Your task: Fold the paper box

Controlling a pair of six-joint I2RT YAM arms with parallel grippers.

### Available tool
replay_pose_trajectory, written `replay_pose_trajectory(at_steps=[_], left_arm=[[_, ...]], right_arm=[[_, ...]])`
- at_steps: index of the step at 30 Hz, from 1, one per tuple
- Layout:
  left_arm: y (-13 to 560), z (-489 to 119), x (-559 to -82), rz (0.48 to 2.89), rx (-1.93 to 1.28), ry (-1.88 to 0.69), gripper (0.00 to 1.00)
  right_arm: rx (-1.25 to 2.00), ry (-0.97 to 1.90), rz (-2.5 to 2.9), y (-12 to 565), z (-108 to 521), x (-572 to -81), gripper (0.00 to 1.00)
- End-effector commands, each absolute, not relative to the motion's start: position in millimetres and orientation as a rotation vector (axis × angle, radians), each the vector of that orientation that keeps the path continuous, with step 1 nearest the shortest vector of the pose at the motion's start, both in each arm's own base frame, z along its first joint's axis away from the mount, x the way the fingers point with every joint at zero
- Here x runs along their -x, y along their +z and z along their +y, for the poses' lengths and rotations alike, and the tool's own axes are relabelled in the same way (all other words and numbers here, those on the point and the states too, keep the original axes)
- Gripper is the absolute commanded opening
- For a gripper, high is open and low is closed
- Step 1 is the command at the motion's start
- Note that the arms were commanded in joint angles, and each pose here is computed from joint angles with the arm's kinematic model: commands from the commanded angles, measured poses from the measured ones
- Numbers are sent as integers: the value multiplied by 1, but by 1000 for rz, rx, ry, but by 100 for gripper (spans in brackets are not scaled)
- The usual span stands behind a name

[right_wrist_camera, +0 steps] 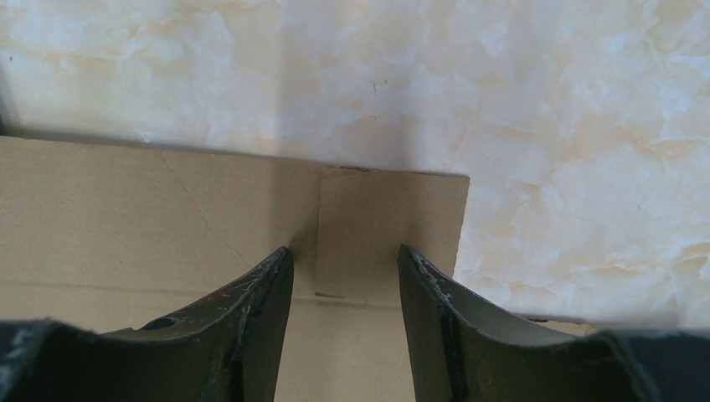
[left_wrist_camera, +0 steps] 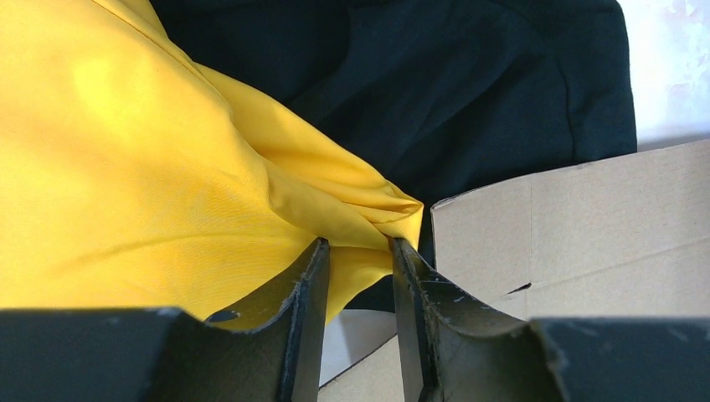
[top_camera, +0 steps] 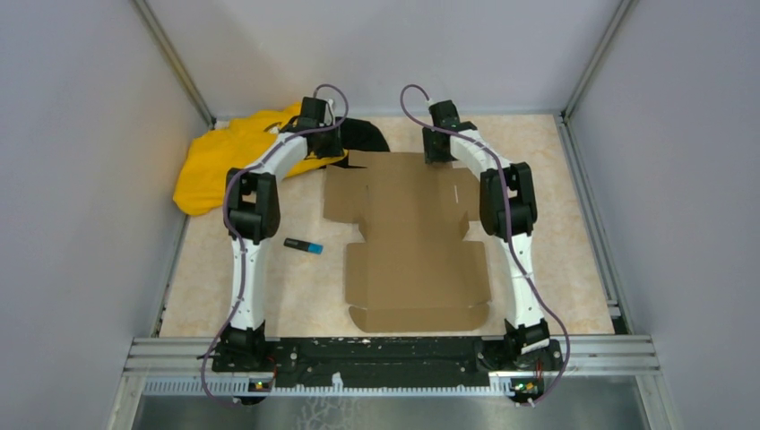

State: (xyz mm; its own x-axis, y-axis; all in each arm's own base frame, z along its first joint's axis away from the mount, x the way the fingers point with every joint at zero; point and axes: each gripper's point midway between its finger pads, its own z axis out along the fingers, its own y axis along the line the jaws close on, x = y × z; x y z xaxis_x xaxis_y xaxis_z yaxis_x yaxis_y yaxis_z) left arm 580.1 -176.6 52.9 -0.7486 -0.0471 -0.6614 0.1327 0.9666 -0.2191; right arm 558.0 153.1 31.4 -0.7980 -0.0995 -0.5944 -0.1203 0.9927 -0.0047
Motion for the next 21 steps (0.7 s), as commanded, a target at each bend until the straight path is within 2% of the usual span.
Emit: replay_pose_trajectory(at_steps=[1, 6, 8, 10, 19, 21], left_arm=[[75, -188, -573, 2379, -82, -347, 41], [98, -185, -573, 2333, -85, -335, 64], [106, -185, -573, 2315, -86, -332, 70], [112, -185, -573, 2306, -91, -339, 70], [116, -218, -560, 2289, -162, -526, 26], [113, -223, -558, 2297, -172, -539, 21]], right_arm=[[175, 3, 2764, -25, 141, -499, 50], [175, 20, 2770, -28, 143, -498, 50], [174, 16, 2778, -30, 142, -496, 50], [175, 10, 2785, -32, 141, -494, 50], [161, 8, 2795, -34, 134, -489, 50], [159, 10, 2796, -35, 133, -489, 50]])
